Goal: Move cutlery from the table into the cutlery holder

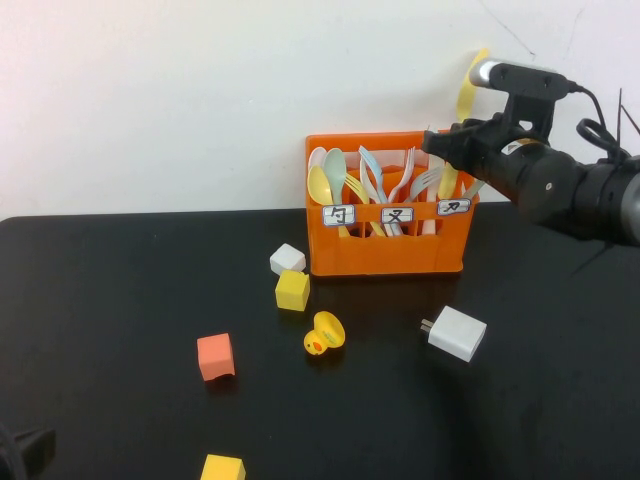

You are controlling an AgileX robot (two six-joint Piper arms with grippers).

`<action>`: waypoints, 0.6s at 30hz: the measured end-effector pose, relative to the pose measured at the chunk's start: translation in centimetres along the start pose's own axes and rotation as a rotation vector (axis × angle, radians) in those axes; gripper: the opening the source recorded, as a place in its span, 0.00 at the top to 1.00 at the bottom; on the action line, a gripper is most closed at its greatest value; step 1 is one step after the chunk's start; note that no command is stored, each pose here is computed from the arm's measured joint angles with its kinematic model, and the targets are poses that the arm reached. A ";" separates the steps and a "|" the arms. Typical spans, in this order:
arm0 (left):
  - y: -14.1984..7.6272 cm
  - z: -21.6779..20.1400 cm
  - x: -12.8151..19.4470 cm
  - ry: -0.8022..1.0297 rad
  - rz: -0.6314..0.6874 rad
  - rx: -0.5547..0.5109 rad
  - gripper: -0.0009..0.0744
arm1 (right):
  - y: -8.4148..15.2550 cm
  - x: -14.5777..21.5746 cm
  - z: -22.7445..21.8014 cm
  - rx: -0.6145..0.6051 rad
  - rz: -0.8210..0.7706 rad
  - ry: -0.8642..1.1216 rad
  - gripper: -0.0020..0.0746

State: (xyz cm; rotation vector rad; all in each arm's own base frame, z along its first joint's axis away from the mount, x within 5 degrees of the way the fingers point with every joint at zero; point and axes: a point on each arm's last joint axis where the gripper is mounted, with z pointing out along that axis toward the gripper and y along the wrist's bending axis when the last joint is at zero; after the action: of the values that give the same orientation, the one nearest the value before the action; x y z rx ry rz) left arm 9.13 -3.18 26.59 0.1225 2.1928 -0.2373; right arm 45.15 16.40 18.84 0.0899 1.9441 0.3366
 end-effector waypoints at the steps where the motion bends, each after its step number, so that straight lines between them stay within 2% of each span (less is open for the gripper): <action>1: 0.0 0.0 0.0 0.000 0.000 0.000 0.99 | 0.0 0.0 0.1 -0.001 -0.002 0.000 0.83; 10: 0.0 0.0 0.0 -0.003 0.001 0.001 0.99 | 0.1 0.9 0.6 -0.032 -0.129 0.006 0.81; 12: 0.0 0.0 0.0 -0.003 -0.001 0.001 0.99 | 0.2 0.9 0.7 -0.040 -0.150 0.010 0.74; 16: 0.0 0.1 0.1 -0.009 -0.007 0.006 0.99 | 0.2 1.0 0.7 -0.044 -0.160 0.019 0.54; 18: -0.1 0.3 0.3 -0.010 -0.009 0.011 0.99 | 0.3 0.8 0.5 -0.049 -0.171 0.025 0.50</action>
State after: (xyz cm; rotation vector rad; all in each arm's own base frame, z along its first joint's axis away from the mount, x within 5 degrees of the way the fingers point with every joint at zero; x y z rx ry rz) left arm 9.20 -3.29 26.21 0.1179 2.1832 -0.2542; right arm 45.24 16.96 18.00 -0.1128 1.9516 0.2729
